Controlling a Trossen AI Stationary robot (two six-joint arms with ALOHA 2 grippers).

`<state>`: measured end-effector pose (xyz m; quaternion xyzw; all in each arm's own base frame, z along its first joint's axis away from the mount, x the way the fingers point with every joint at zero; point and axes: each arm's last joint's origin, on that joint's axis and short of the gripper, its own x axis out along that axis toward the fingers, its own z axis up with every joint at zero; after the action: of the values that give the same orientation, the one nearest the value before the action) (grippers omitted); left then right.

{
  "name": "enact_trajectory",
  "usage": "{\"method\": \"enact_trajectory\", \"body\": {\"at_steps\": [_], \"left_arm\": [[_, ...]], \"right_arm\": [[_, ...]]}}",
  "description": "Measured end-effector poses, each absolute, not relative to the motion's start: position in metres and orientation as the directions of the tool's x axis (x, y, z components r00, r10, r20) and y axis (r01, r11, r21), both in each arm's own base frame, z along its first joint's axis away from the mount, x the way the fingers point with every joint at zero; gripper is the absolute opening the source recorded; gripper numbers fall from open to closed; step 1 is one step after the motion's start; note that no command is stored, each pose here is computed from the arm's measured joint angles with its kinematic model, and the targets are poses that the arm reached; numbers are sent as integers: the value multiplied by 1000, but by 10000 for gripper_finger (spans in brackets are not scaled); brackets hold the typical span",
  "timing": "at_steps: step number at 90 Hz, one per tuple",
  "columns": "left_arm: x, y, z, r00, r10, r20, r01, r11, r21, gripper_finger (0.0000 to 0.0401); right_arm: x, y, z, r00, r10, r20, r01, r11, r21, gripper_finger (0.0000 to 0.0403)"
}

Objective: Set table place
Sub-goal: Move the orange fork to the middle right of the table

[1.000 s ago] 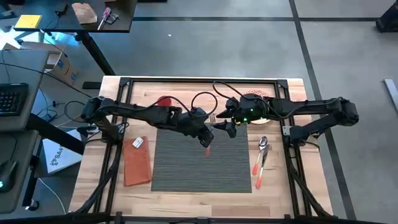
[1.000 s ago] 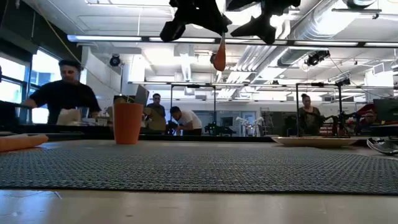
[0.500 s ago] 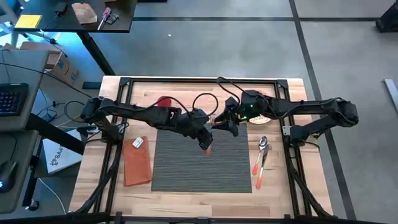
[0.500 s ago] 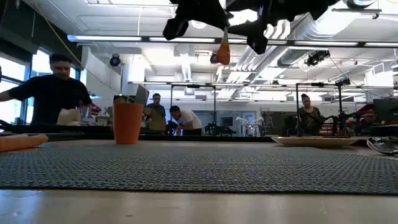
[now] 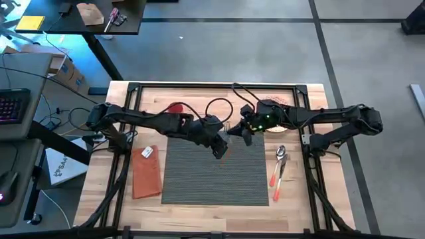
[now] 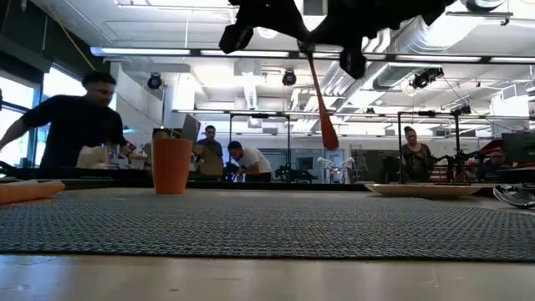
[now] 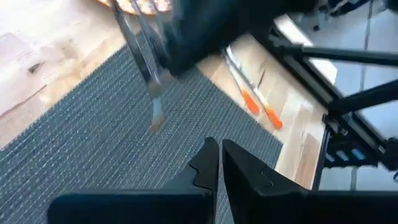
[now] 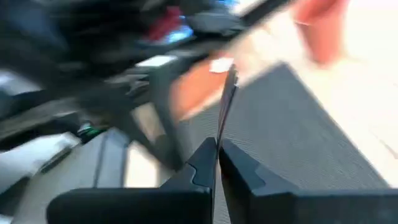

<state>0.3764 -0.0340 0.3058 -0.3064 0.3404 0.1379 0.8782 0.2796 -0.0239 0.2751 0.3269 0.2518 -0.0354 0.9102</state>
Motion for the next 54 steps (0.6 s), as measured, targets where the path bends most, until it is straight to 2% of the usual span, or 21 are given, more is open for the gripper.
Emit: {"method": "enact_trajectory", "body": {"at_steps": [17, 32, 54], "left_arm": [[367, -33, 297, 634, 45, -772, -497, 788, -363, 71], [363, -33, 293, 587, 39, -808, -491, 811, -317, 104], [363, -28, 293, 582, 46, -812, -443, 855, -269, 113]], "right_arm": [[260, -23, 258, 714, 55, -698, 468, 704, 534, 0], [224, -12, 254, 501, 73, -863, 675, 591, 442, 0], [186, 21, 256, 271, 168, -948, 822, 472, 319, 0]]}}
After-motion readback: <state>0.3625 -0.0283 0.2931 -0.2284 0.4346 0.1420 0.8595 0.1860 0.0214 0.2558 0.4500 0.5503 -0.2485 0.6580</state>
